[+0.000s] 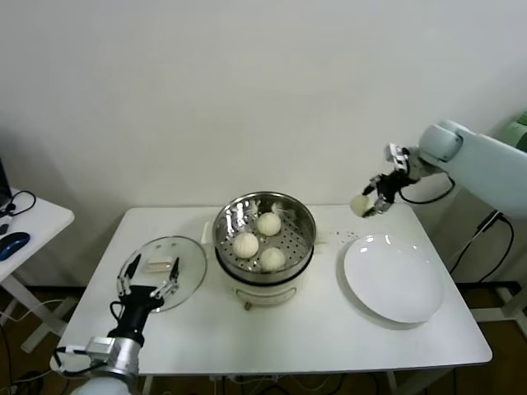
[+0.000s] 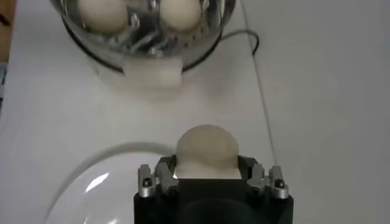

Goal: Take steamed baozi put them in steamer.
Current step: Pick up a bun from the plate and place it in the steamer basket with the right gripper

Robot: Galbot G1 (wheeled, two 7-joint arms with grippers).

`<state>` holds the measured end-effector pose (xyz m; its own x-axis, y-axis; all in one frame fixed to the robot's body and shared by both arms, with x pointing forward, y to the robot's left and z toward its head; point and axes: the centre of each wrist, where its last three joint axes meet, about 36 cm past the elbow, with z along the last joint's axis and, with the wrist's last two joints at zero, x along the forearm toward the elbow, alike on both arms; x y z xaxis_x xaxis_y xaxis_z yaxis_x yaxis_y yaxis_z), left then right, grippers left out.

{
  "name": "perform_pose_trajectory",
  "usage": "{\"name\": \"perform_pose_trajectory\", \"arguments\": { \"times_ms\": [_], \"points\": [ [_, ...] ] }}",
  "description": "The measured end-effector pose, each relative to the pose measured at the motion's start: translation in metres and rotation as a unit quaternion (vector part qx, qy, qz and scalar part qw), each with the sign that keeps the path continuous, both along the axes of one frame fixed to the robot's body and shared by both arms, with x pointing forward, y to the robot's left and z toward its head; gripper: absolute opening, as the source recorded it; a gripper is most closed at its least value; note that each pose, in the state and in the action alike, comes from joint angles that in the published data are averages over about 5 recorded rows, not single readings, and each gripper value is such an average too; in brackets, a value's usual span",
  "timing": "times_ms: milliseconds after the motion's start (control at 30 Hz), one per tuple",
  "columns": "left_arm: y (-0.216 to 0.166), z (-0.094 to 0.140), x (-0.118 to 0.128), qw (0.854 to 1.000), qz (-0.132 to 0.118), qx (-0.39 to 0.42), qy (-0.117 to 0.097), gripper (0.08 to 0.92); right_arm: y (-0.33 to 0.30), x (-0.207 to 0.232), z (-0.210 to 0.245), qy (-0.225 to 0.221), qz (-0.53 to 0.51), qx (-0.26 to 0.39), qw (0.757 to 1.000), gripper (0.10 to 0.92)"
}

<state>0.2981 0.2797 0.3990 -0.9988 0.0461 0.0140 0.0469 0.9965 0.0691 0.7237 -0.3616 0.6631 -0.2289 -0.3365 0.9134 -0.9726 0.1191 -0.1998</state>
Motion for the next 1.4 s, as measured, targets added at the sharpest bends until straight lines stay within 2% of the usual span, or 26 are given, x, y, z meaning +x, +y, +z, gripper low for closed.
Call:
{"name": "perform_pose_trajectory", "arguments": {
  "times_ms": [300,733,1100,1400],
  "points": [
    [-0.009,0.009,0.002,1.0,-0.008,-0.001,-0.009,0.823,0.09,0.011,0.034,0.016,0.039,0.008,0.999,0.67],
    [-0.012,0.019,-0.003,1.0,-0.014,0.006,-0.018,0.823,0.2,0.01,0.006,0.048,0.085,-0.011,0.995,0.67],
    [-0.012,0.022,-0.003,1.0,-0.012,0.005,-0.019,0.823,0.218,0.005,-0.041,0.077,0.092,-0.037,0.992,0.67],
    [-0.014,0.021,-0.004,1.0,-0.013,0.001,-0.018,0.823,0.218,0.007,-0.056,0.082,0.092,-0.056,0.991,0.67]
  ]
}}
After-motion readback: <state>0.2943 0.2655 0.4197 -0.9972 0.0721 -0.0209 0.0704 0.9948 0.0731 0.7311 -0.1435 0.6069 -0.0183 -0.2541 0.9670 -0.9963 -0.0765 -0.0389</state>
